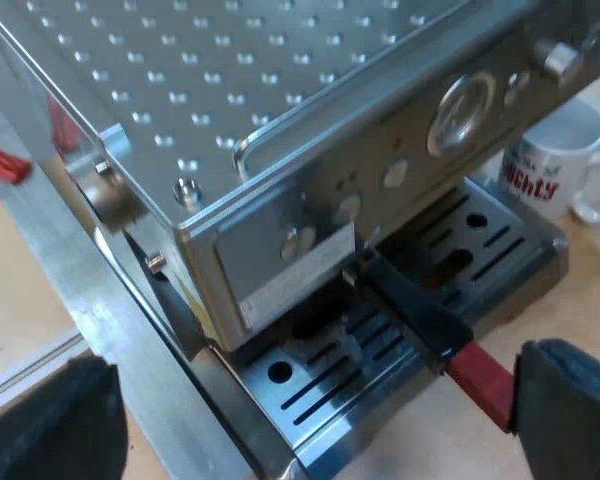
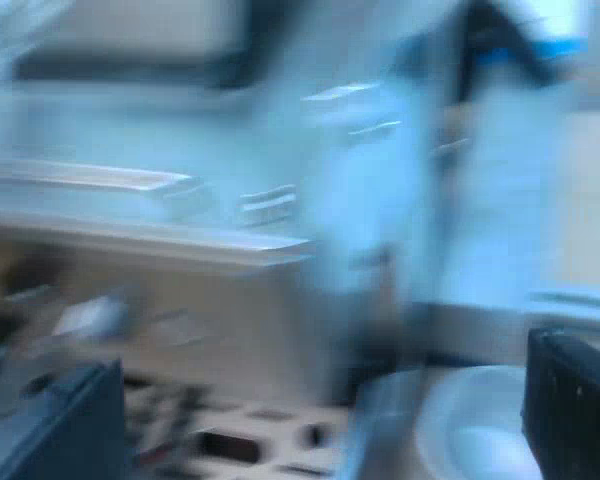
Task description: Put the handle in the coffee machine
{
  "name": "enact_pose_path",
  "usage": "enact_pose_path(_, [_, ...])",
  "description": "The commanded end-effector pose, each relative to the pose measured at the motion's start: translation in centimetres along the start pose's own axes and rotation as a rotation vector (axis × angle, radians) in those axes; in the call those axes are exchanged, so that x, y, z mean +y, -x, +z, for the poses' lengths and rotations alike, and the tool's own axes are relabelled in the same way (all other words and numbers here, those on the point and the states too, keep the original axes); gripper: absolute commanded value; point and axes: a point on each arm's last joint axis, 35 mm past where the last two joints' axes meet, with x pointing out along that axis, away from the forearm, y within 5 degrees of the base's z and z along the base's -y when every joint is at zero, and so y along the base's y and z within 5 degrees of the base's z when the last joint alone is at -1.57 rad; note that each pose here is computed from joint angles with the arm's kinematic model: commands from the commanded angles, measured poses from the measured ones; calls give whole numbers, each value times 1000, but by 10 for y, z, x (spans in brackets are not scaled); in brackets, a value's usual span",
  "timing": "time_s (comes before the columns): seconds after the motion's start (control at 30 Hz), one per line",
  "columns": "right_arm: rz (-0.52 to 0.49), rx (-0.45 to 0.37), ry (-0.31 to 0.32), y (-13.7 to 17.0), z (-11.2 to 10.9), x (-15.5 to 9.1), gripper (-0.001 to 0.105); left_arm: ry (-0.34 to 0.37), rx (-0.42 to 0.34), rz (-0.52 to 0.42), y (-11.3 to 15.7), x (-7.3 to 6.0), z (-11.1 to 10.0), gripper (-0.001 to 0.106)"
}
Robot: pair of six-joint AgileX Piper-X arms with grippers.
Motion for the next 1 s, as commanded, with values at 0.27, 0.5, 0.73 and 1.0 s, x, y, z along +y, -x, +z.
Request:
enact_pose_path(0.27, [-178,37,-25,41,-16,-35,81,56,-14,38,6,-1,0,80])
enact_pose_path(0.5, [-279,134,-46,63,-35,-48,81,13,-76,181,30,-5,-7,80])
enact_pose_path(0.73, [-281,125,-51,82,-42,-43,81,-44,-180,231,65,-17,-21,80])
enact_pose_path(1.0, [-326,-10,-59,126,-52,-35,81,-28,-276,300,92,-30,-36,80])
